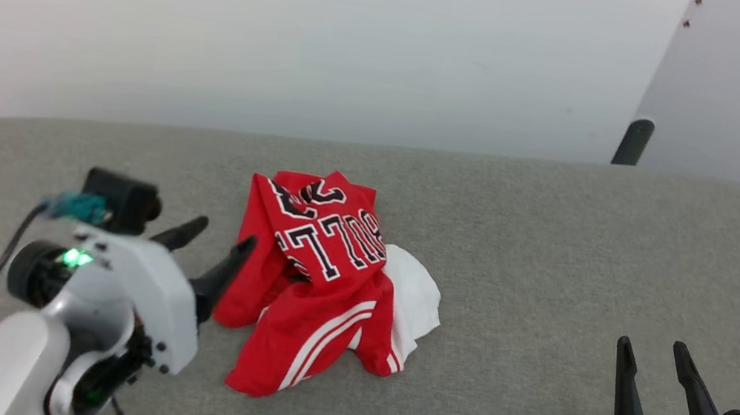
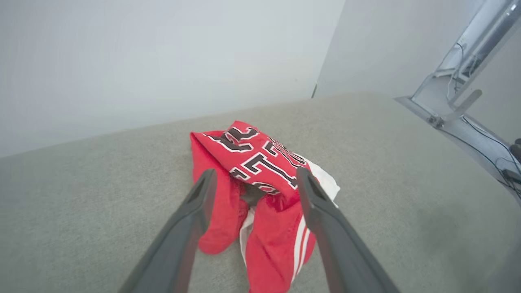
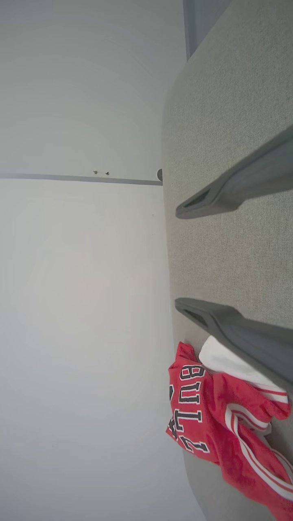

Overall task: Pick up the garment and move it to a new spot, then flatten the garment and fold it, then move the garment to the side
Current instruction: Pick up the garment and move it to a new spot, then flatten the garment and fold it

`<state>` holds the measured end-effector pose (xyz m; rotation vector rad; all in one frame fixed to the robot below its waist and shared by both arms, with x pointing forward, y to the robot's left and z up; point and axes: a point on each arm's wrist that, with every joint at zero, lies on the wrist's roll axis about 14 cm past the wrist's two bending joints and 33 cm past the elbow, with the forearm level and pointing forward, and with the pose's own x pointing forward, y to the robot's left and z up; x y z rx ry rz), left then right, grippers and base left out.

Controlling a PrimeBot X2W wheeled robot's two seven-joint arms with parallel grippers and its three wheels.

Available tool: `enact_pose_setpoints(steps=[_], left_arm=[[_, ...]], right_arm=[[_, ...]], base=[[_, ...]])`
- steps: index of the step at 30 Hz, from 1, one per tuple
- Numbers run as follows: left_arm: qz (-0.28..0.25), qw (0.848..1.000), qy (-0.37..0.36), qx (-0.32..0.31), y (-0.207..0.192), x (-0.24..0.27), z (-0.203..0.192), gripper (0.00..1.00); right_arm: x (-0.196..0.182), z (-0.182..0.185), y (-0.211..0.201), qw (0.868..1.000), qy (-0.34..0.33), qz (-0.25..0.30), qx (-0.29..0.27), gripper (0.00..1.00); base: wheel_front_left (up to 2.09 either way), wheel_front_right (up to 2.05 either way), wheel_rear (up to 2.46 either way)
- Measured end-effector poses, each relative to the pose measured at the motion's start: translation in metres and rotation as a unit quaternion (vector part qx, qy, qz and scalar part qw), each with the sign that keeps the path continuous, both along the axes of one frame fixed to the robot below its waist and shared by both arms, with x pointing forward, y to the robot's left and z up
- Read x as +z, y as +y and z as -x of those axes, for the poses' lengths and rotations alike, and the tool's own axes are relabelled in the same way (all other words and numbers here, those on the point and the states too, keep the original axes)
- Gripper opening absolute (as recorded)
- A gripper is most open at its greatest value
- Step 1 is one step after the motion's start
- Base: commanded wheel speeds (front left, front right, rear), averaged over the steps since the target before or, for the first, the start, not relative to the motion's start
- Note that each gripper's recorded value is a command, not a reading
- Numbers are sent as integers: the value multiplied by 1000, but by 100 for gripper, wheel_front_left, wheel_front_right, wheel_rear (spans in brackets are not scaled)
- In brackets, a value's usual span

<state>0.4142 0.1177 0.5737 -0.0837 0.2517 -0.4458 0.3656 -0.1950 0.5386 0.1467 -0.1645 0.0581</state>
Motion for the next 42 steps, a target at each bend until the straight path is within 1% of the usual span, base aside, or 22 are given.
enact_pose_setpoints(steps=[3, 6, 11, 16, 19, 21, 27, 37, 42], left_arm=[[32, 998, -41, 34, 18, 7, 6, 100], [48, 994, -79, 62, 33, 9, 16, 100], [59, 981, -146, 113, 64, 16, 33, 100], [55, 969, -182, 159, 91, 9, 54, 100], [53, 964, -187, 182, 105, 0, 64, 100], [40, 962, -188, 193, 114, -7, 71, 100], [41, 951, -194, 236, 138, -17, 84, 100], [39, 948, -197, 245, 143, -19, 88, 100], [38, 946, -198, 252, 148, -18, 86, 100]], right_arm=[[4, 0, 3, 1000, -6, 5, 8, 100], [5, 1, 7, 1000, -7, 7, 15, 100], [7, 0, 9, 1000, -10, 14, 21, 100], [3, 3, 7, 1000, -5, 15, 19, 100], [1, 4, 8, 1000, -3, 14, 19, 100], [0, 5, 8, 1000, -2, 15, 19, 100], [-2, 7, 9, 1000, -1, 12, 17, 100], [-5, 6, 12, 1000, 6, 12, 20, 100], [-10, 2, 25, 999, 24, 19, 43, 100]], base=[[0, 0, 0], [0, 0, 0], [0, 0, 0], [0, 0, 0], [0, 0, 0], [0, 0, 0], [0, 0, 0], [0, 0, 0], [0, 0, 0]])
